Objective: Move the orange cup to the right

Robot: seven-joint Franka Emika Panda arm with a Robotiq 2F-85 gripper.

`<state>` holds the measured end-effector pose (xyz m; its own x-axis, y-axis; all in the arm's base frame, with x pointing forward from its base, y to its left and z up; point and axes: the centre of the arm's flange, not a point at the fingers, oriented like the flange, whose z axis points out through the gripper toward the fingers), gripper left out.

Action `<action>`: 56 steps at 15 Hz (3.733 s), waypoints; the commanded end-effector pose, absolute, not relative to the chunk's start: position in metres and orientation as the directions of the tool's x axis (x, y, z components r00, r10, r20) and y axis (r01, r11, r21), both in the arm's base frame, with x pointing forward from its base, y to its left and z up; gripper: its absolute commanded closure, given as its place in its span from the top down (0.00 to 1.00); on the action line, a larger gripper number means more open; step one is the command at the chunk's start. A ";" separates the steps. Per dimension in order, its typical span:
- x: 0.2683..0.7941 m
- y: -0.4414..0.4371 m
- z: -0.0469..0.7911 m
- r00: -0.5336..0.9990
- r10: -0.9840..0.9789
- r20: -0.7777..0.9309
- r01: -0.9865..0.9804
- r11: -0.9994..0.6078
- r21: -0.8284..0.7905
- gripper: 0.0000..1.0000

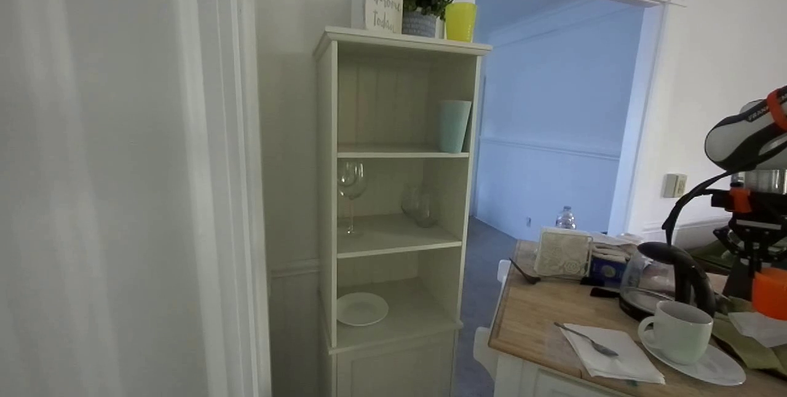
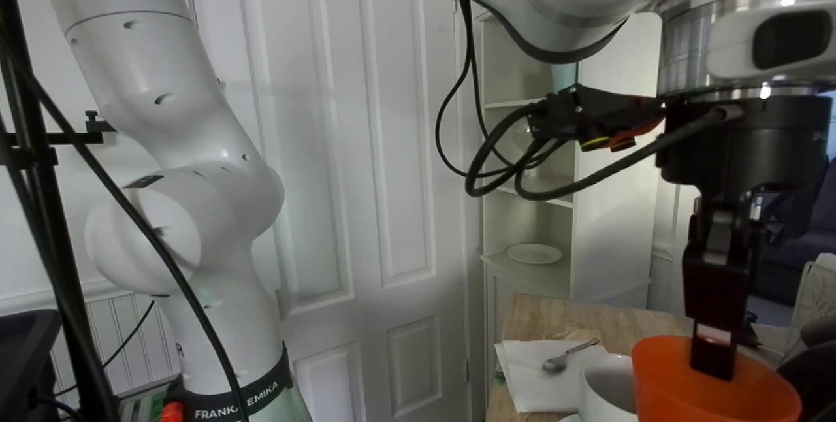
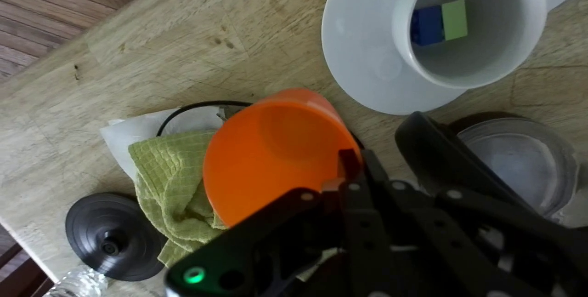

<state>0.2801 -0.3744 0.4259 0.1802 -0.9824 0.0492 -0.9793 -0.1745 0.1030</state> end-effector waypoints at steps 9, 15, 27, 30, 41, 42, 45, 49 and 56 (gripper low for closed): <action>0.250 -0.383 0.356 0.188 -0.981 0.043 -0.972 -0.180 0.153 0.01; 0.242 -0.384 0.328 0.187 -0.982 0.038 -0.975 -0.181 0.127 0.01; 0.248 -0.378 0.301 0.162 -0.986 0.037 -0.983 -0.157 0.099 0.01; 0.250 -0.378 0.297 0.143 -0.989 0.023 -0.986 -0.140 0.092 0.01; 0.255 -0.381 0.280 0.116 -0.993 0.029 -0.991 -0.114 0.068 0.01; 0.256 -0.380 0.278 0.115 -0.993 0.027 -0.991 -0.113 0.069 0.01; 0.257 -0.380 0.275 0.118 -0.993 0.022 -0.991 -0.116 0.073 0.01; 0.258 -0.379 0.276 0.125 -0.992 0.022 -0.990 -0.123 0.074 0.45; 0.249 -0.371 0.309 0.195 -0.980 0.034 -0.979 -0.192 0.070 0.92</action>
